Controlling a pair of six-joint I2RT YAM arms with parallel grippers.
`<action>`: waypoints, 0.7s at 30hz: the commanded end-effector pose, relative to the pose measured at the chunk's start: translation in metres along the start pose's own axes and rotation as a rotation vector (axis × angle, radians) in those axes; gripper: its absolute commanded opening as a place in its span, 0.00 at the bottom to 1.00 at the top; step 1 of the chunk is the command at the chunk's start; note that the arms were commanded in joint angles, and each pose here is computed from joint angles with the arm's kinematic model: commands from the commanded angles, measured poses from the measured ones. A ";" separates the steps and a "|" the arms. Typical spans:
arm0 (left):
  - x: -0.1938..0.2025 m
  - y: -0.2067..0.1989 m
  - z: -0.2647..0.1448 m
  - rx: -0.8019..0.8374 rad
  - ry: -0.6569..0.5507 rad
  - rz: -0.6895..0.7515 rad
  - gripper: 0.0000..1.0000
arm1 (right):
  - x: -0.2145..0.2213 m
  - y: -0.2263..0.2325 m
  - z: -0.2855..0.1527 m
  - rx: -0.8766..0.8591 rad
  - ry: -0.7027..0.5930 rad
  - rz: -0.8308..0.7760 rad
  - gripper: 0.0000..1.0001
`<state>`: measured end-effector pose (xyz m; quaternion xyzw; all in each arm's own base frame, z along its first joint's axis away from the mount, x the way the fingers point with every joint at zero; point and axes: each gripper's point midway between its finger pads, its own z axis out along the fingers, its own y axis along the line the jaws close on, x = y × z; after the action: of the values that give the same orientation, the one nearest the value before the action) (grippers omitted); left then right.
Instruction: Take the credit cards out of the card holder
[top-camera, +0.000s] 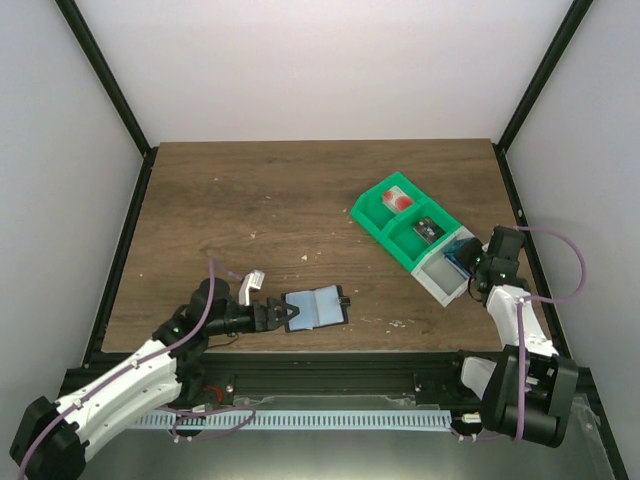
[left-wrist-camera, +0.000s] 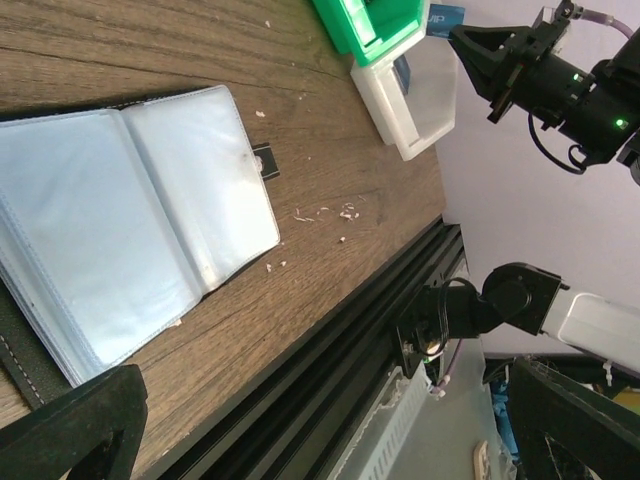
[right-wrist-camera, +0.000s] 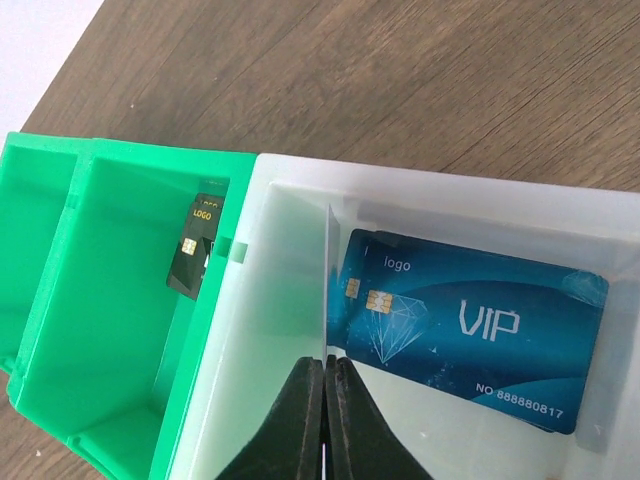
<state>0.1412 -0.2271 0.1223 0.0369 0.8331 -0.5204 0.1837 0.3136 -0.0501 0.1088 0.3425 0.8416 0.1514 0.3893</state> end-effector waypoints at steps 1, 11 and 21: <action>-0.007 -0.006 0.000 0.009 -0.020 0.010 1.00 | -0.004 0.004 0.000 -0.044 -0.017 -0.035 0.01; -0.004 -0.002 0.001 0.015 -0.020 -0.016 1.00 | 0.000 -0.001 0.006 -0.036 0.008 -0.030 0.01; -0.005 -0.003 0.001 0.018 -0.019 -0.016 1.00 | 0.005 -0.002 0.006 -0.077 0.019 -0.054 0.00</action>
<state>0.1431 -0.2279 0.1225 0.0270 0.8327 -0.5227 0.1805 0.3150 -0.0454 0.1013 0.3150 0.8463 0.1739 0.3929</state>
